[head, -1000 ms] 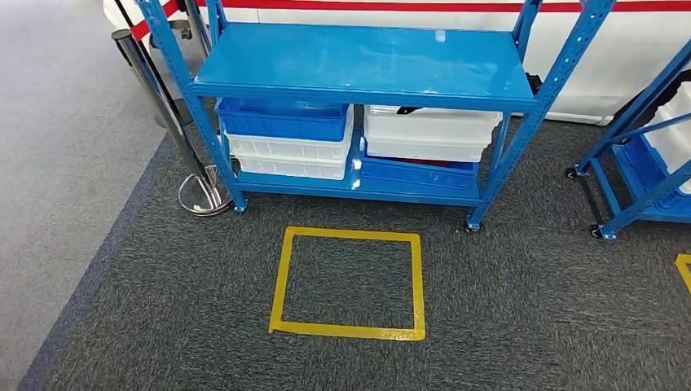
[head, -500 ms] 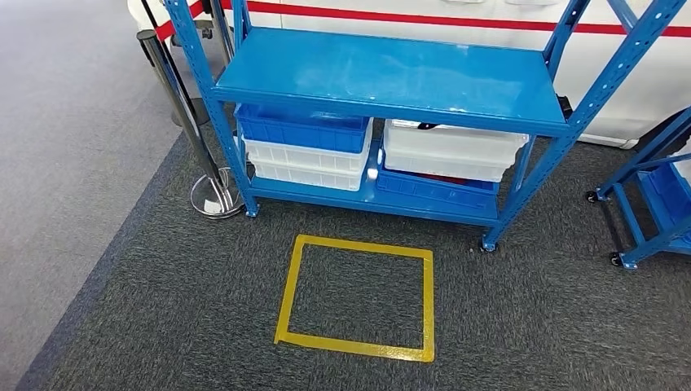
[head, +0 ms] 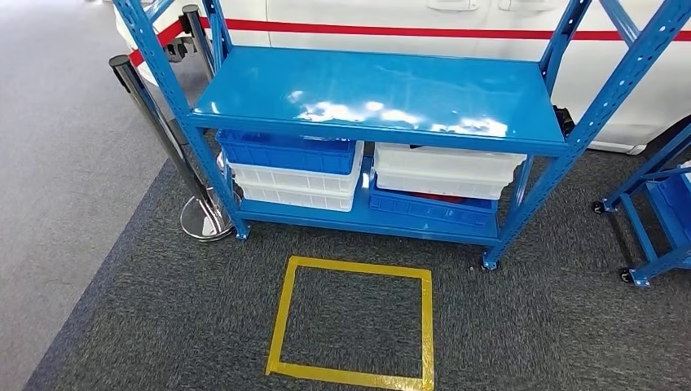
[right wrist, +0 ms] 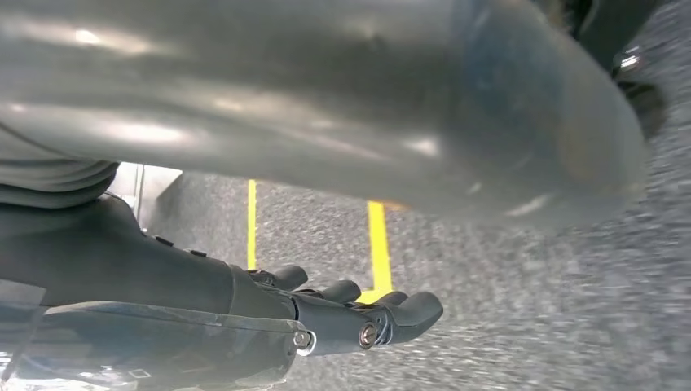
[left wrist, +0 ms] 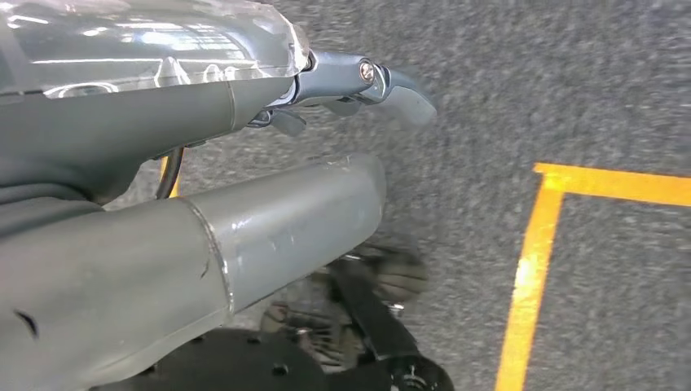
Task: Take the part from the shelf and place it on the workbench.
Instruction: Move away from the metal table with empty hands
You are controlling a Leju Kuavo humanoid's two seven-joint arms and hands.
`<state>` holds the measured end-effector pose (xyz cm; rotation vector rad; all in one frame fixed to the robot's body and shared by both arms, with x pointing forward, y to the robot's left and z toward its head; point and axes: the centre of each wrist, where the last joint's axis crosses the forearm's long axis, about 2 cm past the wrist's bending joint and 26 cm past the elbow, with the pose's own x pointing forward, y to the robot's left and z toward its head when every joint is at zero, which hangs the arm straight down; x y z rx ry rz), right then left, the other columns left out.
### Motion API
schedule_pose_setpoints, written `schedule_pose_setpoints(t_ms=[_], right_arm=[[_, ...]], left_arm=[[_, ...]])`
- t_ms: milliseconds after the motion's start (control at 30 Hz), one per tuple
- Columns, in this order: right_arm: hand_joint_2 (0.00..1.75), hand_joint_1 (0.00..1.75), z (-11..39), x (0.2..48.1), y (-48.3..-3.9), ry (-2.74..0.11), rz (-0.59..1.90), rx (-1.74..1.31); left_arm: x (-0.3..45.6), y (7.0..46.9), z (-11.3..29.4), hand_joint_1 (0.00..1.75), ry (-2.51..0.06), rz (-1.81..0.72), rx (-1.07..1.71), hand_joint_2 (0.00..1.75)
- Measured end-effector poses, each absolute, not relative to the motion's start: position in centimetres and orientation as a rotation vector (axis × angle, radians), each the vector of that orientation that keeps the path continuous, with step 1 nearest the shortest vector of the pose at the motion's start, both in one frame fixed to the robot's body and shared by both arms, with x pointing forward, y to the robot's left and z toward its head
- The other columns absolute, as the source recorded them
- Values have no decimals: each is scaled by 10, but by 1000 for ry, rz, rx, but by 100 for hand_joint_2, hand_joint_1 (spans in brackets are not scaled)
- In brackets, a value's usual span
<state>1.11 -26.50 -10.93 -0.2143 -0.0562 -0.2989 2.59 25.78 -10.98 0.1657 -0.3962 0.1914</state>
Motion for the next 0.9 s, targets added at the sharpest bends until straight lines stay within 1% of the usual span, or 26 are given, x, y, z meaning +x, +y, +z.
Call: schedule_pose_setpoints(t_ms=[267, 567, 900], right_arm=[[0, 0, -109, 17, -265, -56, -291, -211], [0, 0, -109, 8, -265, -28, -290, -216], [0, 0, -109, 16, -265, -31, -286, -240]], left_arm=[[27, 259, -110, 0, -386, 192, 168, 0], [25, 259, -110, 0, -367, 193, 165, 0], [32, 258, -109, 0, -354, 191, 166, 0]])
